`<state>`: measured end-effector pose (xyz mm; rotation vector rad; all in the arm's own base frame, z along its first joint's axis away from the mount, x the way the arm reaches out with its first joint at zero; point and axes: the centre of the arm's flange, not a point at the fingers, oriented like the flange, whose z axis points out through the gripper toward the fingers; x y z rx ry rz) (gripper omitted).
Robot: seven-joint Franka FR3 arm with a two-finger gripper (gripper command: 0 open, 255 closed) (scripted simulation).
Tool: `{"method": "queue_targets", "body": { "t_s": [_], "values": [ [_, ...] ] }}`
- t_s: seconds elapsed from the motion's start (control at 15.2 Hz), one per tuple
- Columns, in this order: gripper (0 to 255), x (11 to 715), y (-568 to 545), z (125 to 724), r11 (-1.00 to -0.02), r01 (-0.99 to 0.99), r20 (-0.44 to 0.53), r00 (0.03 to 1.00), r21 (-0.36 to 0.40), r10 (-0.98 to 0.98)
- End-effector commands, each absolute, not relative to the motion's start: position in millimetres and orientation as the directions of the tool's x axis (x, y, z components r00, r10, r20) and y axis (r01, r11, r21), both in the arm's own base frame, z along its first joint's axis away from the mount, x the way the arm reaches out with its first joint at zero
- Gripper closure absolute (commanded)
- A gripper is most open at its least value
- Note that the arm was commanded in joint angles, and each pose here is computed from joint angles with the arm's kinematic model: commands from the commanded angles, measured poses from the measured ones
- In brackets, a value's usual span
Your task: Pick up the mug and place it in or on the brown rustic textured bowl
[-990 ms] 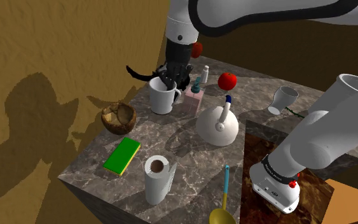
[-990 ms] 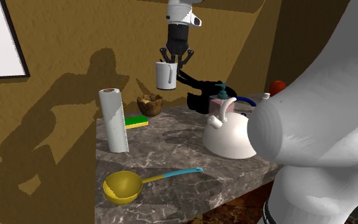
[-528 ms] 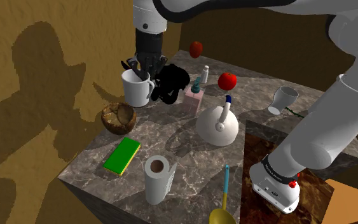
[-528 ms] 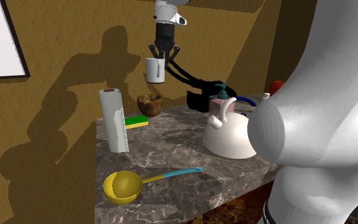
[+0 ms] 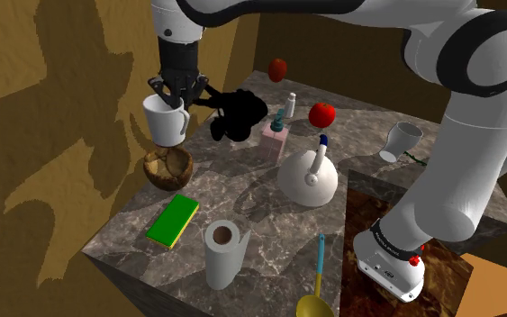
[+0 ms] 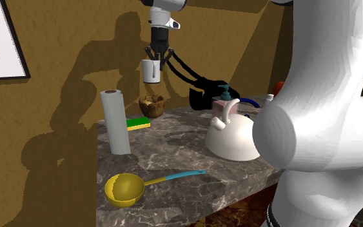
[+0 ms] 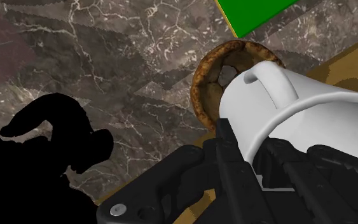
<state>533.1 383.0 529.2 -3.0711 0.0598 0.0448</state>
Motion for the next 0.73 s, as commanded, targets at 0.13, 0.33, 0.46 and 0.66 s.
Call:
{"method": "queue_targets", "body": {
  "t_s": [0.13, 0.33, 0.46, 0.66],
  "values": [
    [255, 533.8, 383.2, 508.4, -0.997, -0.04, -0.03, 0.999, -0.069, -0.038],
    [255, 533.8, 383.2, 492.6, -0.997, -0.04, -0.03, 0.999, -0.069, -0.038],
    [255, 533.8, 383.2, 482.0, -0.997, -0.04, -0.03, 0.999, -0.069, -0.038],
    [255, 533.8, 383.2, 466.2, -0.997, -0.04, -0.03, 0.999, -0.069, -0.038]
  ]
}}
